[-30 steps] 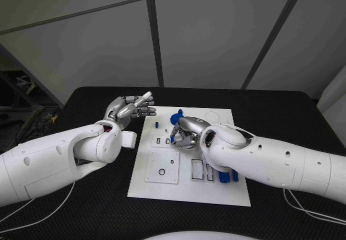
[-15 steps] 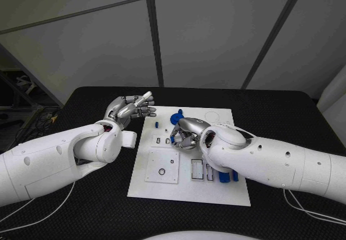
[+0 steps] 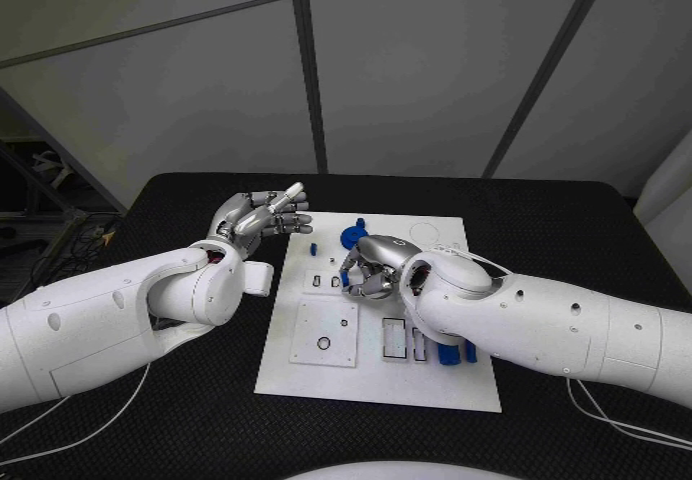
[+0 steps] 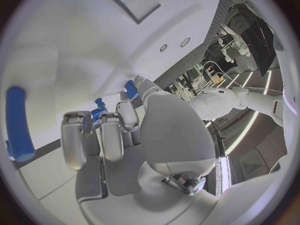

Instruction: Assemble the parts on the task board

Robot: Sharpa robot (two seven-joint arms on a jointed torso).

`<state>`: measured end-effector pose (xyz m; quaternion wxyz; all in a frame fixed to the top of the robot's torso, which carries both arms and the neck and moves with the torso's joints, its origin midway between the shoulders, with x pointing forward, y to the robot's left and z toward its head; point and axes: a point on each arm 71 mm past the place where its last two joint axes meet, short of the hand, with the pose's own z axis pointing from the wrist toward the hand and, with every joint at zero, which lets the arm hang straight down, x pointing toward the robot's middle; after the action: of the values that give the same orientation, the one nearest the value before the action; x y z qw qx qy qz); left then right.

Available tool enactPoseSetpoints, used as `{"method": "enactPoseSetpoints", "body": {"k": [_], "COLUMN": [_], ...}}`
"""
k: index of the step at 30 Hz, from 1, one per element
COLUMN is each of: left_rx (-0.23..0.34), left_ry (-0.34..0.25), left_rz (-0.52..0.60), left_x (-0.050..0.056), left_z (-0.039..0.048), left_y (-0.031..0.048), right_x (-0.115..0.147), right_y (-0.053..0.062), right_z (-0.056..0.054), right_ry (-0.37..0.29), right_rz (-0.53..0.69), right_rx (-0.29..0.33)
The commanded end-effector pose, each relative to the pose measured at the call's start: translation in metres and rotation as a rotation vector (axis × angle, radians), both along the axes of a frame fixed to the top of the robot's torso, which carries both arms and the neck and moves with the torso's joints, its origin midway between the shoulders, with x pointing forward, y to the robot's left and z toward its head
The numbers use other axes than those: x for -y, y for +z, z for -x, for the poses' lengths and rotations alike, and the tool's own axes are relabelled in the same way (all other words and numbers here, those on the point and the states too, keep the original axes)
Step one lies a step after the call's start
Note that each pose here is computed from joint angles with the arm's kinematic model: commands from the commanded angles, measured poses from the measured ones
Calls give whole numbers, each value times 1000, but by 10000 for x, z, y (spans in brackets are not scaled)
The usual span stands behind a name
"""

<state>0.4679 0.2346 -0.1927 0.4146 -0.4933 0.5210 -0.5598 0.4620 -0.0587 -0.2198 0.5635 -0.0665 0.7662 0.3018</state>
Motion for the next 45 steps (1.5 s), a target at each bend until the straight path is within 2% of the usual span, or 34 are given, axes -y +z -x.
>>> {"method": "enactPoseSetpoints", "body": {"k": [1,7,14,19,22,28,33,40,45], "left_rx": [10,9,4,-9,-21,-71,-153,-231,-246], "left_ry": [-11,-10,-19,-59,-93,-186,-267,-381,-434], "left_rz": [0,-2,-38,-119,-177,-373,-565,-863,-1022], "left_x": [11,7,-9,-26,-31,-30,2,142,256], "left_z": [-3,-4,-13,-17,-20,-66,-140,-260,-339], "left_y": [17,14,1,-26,-45,-61,-34,89,151], "right_x": [19,24,60,190,286,611,917,1236,1347], "right_y": [-4,63,170,251,317,528,681,746,761], "right_z": [-3,14,87,165,158,-1,-179,-369,-448], "right_ry": [-16,-8,61,120,123,42,-49,-158,-195], "right_rz": [-6,-88,-231,-329,-380,-503,-598,-687,-704], "right_rx": [8,55,96,85,62,-16,-86,-139,-142]}}
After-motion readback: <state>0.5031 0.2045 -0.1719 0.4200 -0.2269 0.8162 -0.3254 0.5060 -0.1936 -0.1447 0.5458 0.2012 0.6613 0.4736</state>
